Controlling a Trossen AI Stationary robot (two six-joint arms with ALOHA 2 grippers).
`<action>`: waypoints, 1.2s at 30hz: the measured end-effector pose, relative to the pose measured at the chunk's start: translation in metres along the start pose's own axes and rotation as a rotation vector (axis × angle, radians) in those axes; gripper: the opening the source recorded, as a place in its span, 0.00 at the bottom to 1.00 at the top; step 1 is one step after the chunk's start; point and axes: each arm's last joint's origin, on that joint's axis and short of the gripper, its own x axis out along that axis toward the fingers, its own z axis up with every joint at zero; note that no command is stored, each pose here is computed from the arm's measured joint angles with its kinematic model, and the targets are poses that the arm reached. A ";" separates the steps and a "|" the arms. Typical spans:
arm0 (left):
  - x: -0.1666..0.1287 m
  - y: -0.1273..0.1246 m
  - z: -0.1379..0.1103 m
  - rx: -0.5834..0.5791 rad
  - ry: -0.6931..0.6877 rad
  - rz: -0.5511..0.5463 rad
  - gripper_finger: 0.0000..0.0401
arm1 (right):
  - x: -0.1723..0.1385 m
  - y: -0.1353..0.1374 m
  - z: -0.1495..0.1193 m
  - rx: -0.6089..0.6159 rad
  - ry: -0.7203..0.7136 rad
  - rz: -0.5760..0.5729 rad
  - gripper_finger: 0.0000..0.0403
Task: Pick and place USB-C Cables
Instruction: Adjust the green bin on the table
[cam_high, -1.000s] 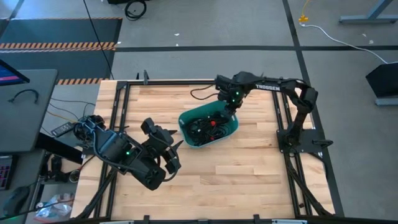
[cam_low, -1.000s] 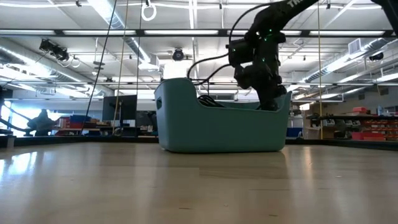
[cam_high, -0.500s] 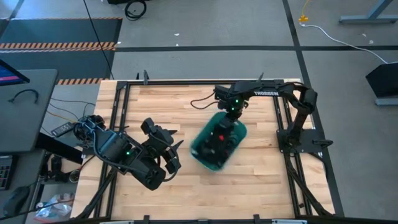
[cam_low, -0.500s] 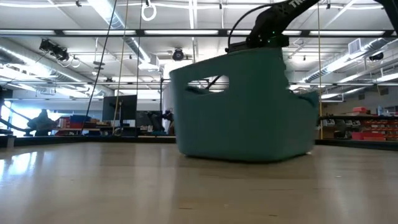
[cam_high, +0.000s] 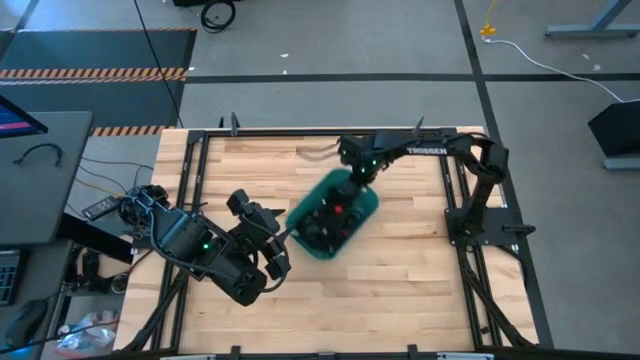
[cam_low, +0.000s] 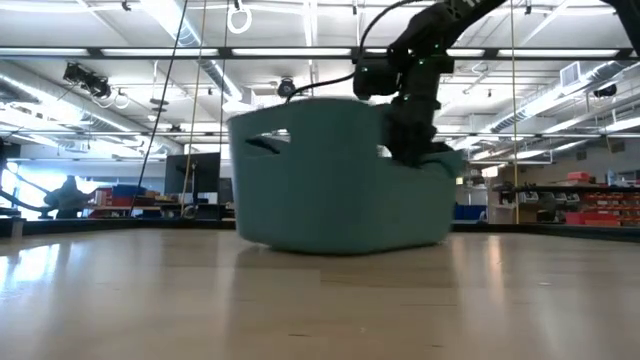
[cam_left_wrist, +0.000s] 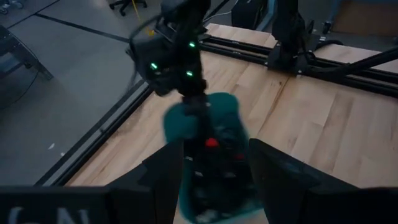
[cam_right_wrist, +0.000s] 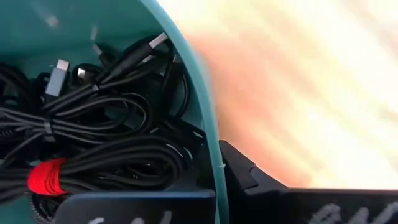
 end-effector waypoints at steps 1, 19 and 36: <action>0.000 0.000 0.000 0.000 0.000 0.000 0.47 | -0.002 -0.004 0.006 0.030 -0.028 0.008 0.00; 0.001 -0.001 -0.002 0.182 0.066 -0.063 0.47 | 0.006 0.010 -0.014 0.327 0.013 -0.027 0.00; -0.017 -0.011 -0.013 0.352 0.127 -0.210 0.47 | 0.023 0.094 -0.087 0.477 -0.068 -0.028 0.00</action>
